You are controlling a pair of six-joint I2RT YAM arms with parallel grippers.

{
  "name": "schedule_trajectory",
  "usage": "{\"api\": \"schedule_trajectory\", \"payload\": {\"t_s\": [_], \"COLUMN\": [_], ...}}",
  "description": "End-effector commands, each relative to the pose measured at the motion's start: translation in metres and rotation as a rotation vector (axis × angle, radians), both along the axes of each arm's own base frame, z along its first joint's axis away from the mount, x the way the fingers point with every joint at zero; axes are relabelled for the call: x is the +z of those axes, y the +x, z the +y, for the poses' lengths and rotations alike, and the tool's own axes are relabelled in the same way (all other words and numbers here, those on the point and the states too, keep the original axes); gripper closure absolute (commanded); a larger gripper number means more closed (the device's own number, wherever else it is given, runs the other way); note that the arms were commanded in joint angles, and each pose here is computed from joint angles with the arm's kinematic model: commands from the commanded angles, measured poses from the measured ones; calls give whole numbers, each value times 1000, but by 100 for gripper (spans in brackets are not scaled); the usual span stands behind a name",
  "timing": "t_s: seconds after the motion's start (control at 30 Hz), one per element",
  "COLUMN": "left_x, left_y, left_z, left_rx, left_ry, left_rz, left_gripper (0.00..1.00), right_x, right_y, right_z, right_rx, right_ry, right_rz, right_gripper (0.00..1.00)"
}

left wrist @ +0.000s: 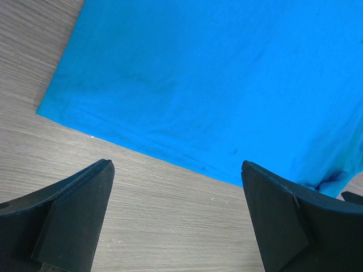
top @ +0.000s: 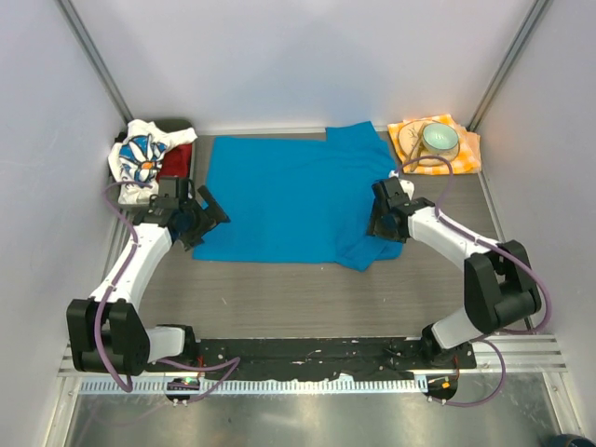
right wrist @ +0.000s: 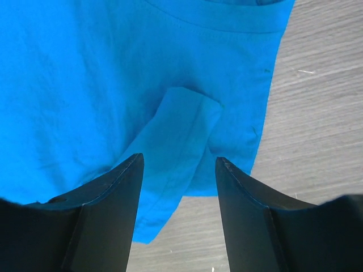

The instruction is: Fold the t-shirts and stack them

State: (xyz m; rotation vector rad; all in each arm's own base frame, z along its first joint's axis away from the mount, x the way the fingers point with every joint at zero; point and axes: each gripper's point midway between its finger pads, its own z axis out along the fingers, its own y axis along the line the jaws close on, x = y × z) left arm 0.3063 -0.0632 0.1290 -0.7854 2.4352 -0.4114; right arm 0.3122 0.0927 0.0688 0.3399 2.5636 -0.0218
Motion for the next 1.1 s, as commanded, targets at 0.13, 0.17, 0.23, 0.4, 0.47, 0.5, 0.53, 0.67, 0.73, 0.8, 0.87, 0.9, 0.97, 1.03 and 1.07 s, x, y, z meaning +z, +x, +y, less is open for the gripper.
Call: {"api": "schedule_trajectory", "payload": {"t_s": [0.13, 0.17, 0.23, 0.4, 0.47, 0.5, 0.53, 0.67, 0.73, 0.8, 0.87, 0.9, 0.97, 1.03, 1.07], "left_x": [4, 5, 5, 5, 5, 4, 3, 4, 5, 6, 8, 8, 9, 9, 8], "left_y": [10, 10, 10, 9, 9, 8, 8, 7, 7, 7, 7, 6, 6, 7, 7], "left_z": [-2, -1, -1, 0, 0, 0, 0, -1, -2, -2, -2, -1, -1, -3, -3], "left_rx": [-27, -28, -27, -27, -24, -26, -25, -26, -29, -31, -30, -29, -29, -32, -34], "left_ry": [11, 14, 16, 19, 20, 20, 19, 14, 10, 8, 9, 10, 10, 2, 0], "left_rz": [-43, -47, -46, -41, -43, -41, -40, -44, -47, -50, -56, -59, -60, -61, -58], "left_gripper": [0, 0, 0, 0, 0, 0, 0, 0, 0, 0, 0, 0, 0, 0, 0], "right_x": [-13, -17, -21, -29, -29, -29, -26, -19, -12, -5, 10, 15, 26, 31, 32], "right_y": [33, 34, 34, 30, 28, 26, 25, 20, 19, 15, 12, 11, 9, 10, 8], "right_z": [-3, -3, -6, -8, -8, -9, -10, -15, -16, -17, -18, -19, -19, -19, -20], "right_rx": [-59, -61, -64, -69, -67, -68, -71, -75, -76, -78, -79, -78, -72, -52, -50], "right_ry": [22, 20, 9, 5, 9, 7, 7, -10, -10, -4, 5, 7, 12, 5, -3], "right_rz": [-48, -41, -33, -14, -14, -13, -21, -31, -45, -52, -81, -93, -115, -113, -105], "right_gripper": [42, 45, 50, 69, 79, 82, 85, 99, 99, 99, 99, 99, 96, 84, 99]}}
